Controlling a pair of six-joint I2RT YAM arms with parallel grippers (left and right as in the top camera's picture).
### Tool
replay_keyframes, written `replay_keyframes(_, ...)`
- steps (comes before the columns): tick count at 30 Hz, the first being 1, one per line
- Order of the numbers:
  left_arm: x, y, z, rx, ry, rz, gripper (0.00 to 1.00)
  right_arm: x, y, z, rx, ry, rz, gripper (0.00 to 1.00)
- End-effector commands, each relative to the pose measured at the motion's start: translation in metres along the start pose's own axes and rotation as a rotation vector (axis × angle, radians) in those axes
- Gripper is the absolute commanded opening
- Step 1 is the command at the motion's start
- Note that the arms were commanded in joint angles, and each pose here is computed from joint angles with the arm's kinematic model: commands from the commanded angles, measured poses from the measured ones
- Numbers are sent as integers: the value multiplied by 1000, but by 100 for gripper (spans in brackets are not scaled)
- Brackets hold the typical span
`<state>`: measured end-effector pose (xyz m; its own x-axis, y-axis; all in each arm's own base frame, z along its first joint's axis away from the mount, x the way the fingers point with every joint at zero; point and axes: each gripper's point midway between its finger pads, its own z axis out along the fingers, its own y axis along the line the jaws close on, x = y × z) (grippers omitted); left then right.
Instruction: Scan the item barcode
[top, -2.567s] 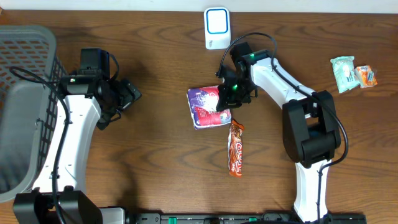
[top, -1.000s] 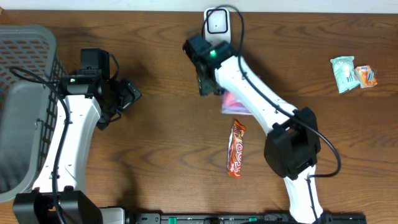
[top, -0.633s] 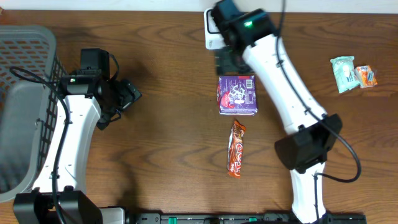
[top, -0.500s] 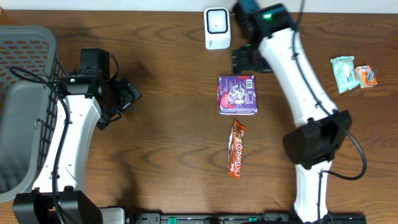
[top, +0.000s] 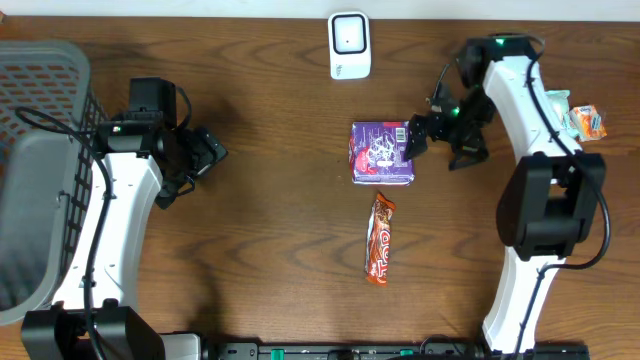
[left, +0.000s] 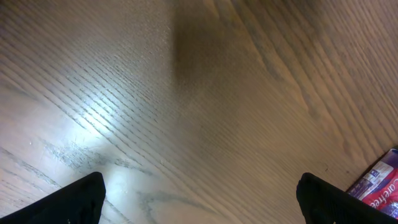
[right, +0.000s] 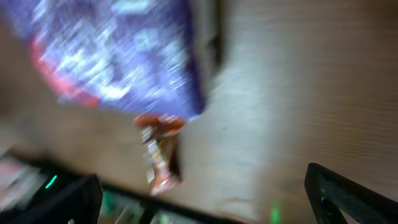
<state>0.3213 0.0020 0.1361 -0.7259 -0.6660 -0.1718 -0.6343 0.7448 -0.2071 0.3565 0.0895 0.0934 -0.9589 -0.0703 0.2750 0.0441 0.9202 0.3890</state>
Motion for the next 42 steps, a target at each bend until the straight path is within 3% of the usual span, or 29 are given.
replay_keyframes(1, -2, 3, -1, -8, -8, 1, 98, 3, 39, -8, -285, -21, -163, 99)
replay_keyframes(16, -2, 3, -1, -8, -8, 1, 98, -14, 38, -10, -322, -93, -194, 99)
replay_keyframes(24, -2, 3, -1, -8, -8, 1, 98, -24, 22, 25, -325, -98, -88, 99)
replay_keyframes(27, -2, 3, -1, -8, -8, 1, 98, -26, 15, 42, -324, -104, -89, 94)
replay_keyframes(35, -2, 3, -1, -8, -8, 1, 98, -35, -1, 81, -330, -158, -97, 69)
replay_keyframes(38, -2, 3, -1, -8, -8, 1, 98, -36, -3, 90, -334, -170, -95, 48)
replay_keyframes(41, -2, 3, -1, -8, -8, 1, 98, -37, -1, 91, -345, -176, -100, 5)
replay_keyframes(42, -2, 3, -1, -8, -8, 1, 98, -37, -1, 90, -348, -176, -94, 1)
